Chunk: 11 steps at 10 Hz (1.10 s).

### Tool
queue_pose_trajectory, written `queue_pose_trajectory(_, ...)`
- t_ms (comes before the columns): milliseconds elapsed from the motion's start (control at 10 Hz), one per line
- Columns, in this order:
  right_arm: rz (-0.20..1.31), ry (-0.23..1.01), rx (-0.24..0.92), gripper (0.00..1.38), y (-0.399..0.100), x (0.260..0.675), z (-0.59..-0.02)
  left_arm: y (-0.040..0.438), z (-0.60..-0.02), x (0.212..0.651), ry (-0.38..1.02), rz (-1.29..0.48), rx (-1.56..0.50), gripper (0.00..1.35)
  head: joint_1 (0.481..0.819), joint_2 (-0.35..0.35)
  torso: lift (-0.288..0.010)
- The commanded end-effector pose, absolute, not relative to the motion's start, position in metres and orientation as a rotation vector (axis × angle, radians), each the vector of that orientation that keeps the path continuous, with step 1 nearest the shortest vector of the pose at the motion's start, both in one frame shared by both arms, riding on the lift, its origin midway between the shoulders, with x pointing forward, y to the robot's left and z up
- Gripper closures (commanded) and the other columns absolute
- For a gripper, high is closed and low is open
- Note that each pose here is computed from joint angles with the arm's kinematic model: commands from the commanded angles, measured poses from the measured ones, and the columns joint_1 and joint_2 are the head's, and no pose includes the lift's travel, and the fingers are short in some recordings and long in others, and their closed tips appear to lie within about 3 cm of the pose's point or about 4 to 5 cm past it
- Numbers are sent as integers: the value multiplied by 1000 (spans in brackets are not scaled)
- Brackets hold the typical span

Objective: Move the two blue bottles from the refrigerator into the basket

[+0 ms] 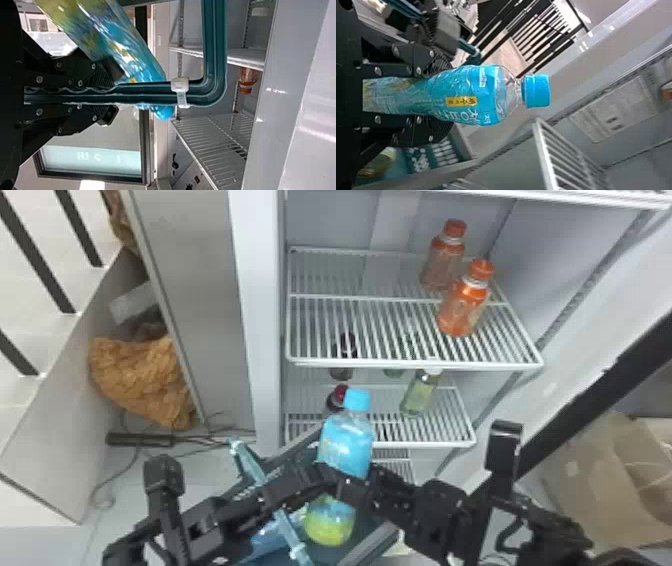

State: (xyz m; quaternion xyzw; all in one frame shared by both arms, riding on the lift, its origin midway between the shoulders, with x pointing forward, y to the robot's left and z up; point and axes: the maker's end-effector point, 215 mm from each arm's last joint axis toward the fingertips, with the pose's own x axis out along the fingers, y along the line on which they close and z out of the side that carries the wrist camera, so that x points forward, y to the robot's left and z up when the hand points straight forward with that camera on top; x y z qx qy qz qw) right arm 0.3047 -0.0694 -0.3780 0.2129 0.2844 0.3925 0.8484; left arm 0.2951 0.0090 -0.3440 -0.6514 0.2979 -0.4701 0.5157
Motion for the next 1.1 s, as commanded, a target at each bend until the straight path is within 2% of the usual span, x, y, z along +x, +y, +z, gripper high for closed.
queue_pose_trajectory(0, 825, 634, 460, 266, -71, 302, -390, 10, -344, 296, 714, -1129, -1564, 1202, 695, -121, -10)
queue_pose_trajectory(100, 820, 633, 456, 19, -73, 302, -391, 10, -344, 295, 716, -1128, -1566, 1202, 695, -120, -10)
queue_pose_trajectory(300, 806, 623, 447, 183, -80, 307, -390, 10, -345, 294, 719, -1129, -1565, 1202, 695, -128, -10)
queue_pose_trajectory(400, 799, 619, 445, 216, -83, 308, -390, 9, -345, 294, 720, -1130, -1565, 1202, 695, -134, -10)
queue_pose_trajectory(900, 709, 574, 394, 222, -123, 316, -383, 9, -346, 293, 723, -1128, -1565, 1202, 695, -175, -10)
queue_pose_trajectory(1000, 669, 525, 367, 220, -141, 321, -376, 9, -346, 292, 724, -1127, -1569, 1202, 695, -200, -10)
